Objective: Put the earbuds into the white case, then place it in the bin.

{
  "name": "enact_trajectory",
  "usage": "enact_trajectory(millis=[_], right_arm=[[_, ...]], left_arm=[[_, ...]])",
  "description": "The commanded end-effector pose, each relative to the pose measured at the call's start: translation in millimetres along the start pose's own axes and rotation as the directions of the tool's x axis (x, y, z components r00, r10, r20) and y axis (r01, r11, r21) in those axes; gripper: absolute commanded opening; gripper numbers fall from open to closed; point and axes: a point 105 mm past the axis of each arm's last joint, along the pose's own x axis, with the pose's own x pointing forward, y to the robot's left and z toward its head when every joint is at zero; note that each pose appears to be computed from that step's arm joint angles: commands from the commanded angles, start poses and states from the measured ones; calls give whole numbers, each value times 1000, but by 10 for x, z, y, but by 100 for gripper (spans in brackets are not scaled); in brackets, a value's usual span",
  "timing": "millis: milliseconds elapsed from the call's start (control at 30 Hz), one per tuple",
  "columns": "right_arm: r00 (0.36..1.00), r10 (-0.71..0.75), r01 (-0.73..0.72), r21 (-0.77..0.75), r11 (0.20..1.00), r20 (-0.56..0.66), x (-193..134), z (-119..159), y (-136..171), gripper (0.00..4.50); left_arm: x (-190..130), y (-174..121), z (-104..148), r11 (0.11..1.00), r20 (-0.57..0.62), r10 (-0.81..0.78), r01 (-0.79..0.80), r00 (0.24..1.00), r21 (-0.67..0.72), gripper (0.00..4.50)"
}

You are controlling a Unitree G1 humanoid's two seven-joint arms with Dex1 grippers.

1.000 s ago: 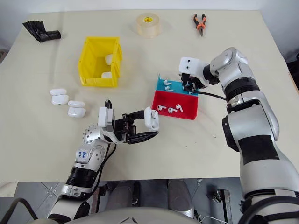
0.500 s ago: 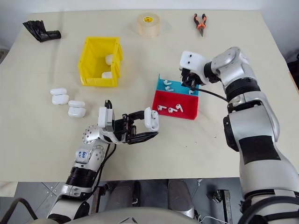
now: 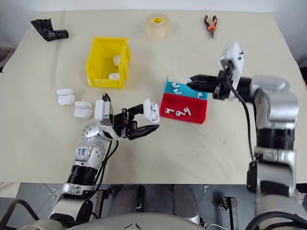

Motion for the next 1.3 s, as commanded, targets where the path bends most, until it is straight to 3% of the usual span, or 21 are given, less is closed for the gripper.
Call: enact_trajectory(millis=[33,133,367,867,1200,1300], right_arm=[[987,-16,7,53,999,163,-7,109,317,52],[957,-17,-26,144,989,289,3,100,534,52],[911,19,-144,272,951,412,54,104,888,52],[908,42,-185,309,933,417,226,-19,1101,52],[929,18,-148,327,933,369,231,-201,1058,52],[952,33,-130,301,945,306,245,-338,1064,52]], left_arm=[[22,10,68,1000,29,-17,17,999,-5,278],[36,26,83,1000,29,-24,24,999,-10,278],[92,65,134,999,44,-46,47,998,-13,278],[187,58,152,997,65,-74,76,995,-24,278],[214,46,167,996,83,-78,80,994,-27,278],[220,46,178,996,87,-79,81,993,-25,278]])
